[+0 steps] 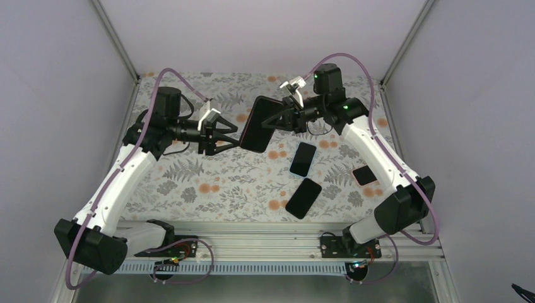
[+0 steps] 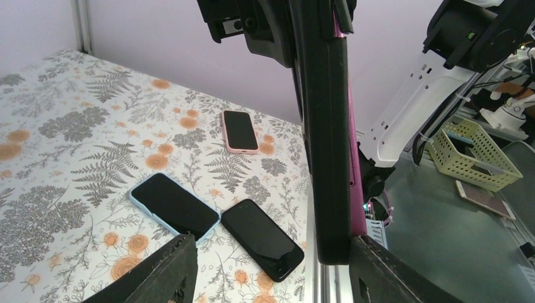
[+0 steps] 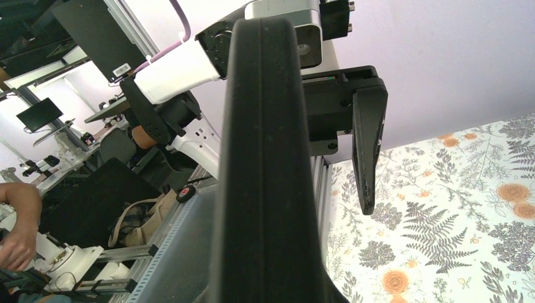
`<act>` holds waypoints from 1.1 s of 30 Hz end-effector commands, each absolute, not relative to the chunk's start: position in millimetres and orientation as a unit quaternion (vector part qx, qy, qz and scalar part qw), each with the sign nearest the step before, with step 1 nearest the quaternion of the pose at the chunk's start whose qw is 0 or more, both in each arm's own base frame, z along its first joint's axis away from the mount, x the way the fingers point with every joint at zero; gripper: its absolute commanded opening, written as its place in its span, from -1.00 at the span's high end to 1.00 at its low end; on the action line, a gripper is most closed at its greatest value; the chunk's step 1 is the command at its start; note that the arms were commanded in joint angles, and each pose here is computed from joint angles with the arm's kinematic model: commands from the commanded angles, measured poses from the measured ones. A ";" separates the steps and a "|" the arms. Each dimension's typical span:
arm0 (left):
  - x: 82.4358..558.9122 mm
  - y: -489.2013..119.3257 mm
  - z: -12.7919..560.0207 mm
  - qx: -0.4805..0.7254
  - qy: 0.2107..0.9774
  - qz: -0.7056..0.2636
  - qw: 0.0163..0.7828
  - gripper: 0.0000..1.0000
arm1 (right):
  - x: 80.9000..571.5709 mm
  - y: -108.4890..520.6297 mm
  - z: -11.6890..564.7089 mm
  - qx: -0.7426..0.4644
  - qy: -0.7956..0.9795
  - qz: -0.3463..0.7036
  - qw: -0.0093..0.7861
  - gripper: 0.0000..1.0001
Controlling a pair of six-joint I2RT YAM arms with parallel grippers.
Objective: Take the phone out of the phone case
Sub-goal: Remove the phone case from the phone.
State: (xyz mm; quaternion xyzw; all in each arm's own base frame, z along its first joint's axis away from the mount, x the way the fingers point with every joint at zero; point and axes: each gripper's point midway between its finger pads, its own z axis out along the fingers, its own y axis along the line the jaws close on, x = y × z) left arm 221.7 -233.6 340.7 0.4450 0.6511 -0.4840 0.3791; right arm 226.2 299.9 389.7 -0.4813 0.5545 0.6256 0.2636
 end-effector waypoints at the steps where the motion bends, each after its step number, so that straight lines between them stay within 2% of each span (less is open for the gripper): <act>1: 227.4 -234.4 336.1 0.447 0.649 -0.480 0.385 -0.20 | 205.6 294.5 408.6 -0.502 0.518 0.641 0.264 0.92; 6: 234.3 -233.6 328.7 0.437 0.664 -0.470 0.384 -0.19 | 204.5 294.0 409.1 -0.503 0.515 0.643 0.262 0.92; 14: 277.6 -216.2 306.7 0.368 0.730 -0.416 0.398 0.09 | 193.3 290.0 411.9 -0.513 0.496 0.652 0.255 0.92; 23: 271.5 -219.7 311.9 0.380 0.714 -0.435 0.396 0.09 | 187.9 296.1 407.1 -0.517 0.491 0.658 0.241 0.92; 25: 256.8 -223.6 321.9 0.400 0.689 -0.463 0.390 0.01 | 190.1 297.5 407.2 -0.517 0.492 0.658 0.241 0.92; 28: 227.1 -226.4 340.2 0.437 0.639 -0.505 0.380 -0.23 | 190.6 297.1 409.4 -0.518 0.491 0.657 0.244 0.92; 33: 197.3 -223.1 354.0 0.475 0.600 -0.519 0.381 -0.48 | 191.0 293.5 410.7 -0.517 0.493 0.653 0.252 0.92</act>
